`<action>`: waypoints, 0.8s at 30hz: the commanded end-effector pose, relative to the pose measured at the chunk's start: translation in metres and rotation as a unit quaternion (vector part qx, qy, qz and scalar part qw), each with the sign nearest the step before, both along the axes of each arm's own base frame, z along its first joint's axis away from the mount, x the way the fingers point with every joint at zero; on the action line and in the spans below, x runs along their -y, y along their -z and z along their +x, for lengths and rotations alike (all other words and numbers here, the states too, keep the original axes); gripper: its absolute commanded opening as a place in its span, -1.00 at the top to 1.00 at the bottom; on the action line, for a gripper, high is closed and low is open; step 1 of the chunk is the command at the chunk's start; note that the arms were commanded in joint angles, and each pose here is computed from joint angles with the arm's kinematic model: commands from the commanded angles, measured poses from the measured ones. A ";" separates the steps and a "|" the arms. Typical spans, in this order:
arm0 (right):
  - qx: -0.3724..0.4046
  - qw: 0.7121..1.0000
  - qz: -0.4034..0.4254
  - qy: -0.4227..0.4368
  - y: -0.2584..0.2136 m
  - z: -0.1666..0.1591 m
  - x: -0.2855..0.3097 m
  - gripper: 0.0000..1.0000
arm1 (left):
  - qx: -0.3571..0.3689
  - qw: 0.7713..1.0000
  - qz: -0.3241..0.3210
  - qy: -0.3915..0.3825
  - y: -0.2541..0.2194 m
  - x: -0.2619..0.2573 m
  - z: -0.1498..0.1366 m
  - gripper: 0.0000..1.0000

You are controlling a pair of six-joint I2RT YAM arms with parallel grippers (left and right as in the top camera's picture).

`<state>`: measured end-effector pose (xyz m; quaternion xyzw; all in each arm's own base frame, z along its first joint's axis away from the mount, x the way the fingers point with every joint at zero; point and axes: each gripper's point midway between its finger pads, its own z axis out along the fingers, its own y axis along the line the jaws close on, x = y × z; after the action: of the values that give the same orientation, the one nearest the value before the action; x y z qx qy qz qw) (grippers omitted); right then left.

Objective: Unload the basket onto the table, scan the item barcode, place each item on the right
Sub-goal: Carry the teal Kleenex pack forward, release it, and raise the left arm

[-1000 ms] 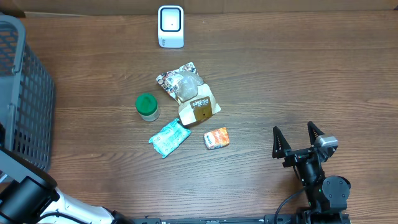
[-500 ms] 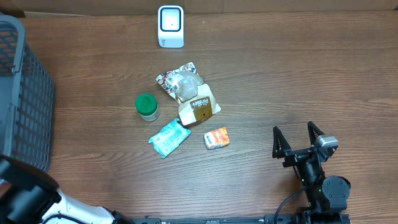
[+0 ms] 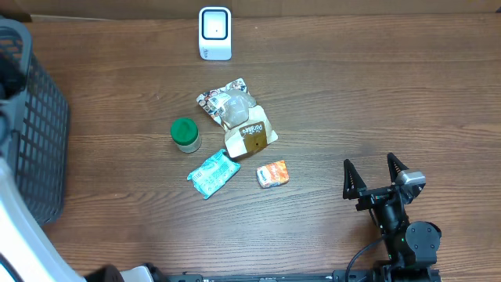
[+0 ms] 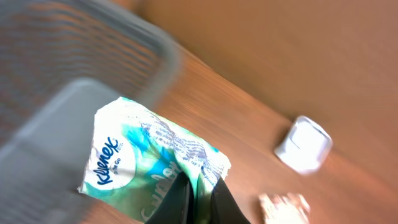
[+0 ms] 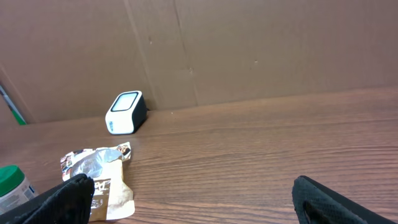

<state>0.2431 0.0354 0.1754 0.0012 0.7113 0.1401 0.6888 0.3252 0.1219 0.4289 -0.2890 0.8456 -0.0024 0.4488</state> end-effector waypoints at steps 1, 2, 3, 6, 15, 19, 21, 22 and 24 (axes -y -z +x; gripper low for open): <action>0.002 1.000 0.000 0.001 0.002 0.000 0.000 -1.00 | -0.031 0.996 -0.002 0.084 0.013 0.057 0.010 0.91; 0.002 1.000 0.000 0.001 0.002 0.000 0.001 -1.00 | -0.045 0.993 -0.003 0.110 0.020 0.075 0.013 0.92; 0.002 1.000 0.000 0.001 0.002 0.000 0.000 -1.00 | -0.058 0.989 -0.003 0.133 0.027 0.091 0.015 0.92; 0.002 1.000 0.000 0.001 0.002 0.000 0.000 -1.00 | -0.097 0.974 -0.003 0.203 0.053 0.141 0.021 0.92; 0.002 1.000 0.000 0.001 0.002 0.000 0.000 -1.00 | -0.199 0.918 0.010 0.343 0.161 0.270 0.035 0.92; 0.002 1.000 0.000 0.001 0.002 0.000 0.000 -1.00 | -0.236 0.894 0.019 0.379 0.211 0.317 0.036 0.91; 0.002 1.000 0.000 0.001 0.002 0.000 0.001 -1.00 | -0.249 0.884 0.023 0.395 0.232 0.340 0.036 0.92; 0.002 1.000 0.000 0.001 0.002 0.000 0.001 -1.00 | -0.253 0.875 0.028 0.411 0.246 0.359 0.037 0.92; 0.002 1.000 -0.001 0.001 0.002 0.000 0.001 -1.00 | -0.257 0.865 0.035 0.429 0.265 0.383 0.038 0.92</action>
<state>0.2431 0.0355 0.1756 0.0011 0.7110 0.1402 0.6891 0.3642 -0.2359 0.1862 0.1131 0.9709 -0.0948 0.1887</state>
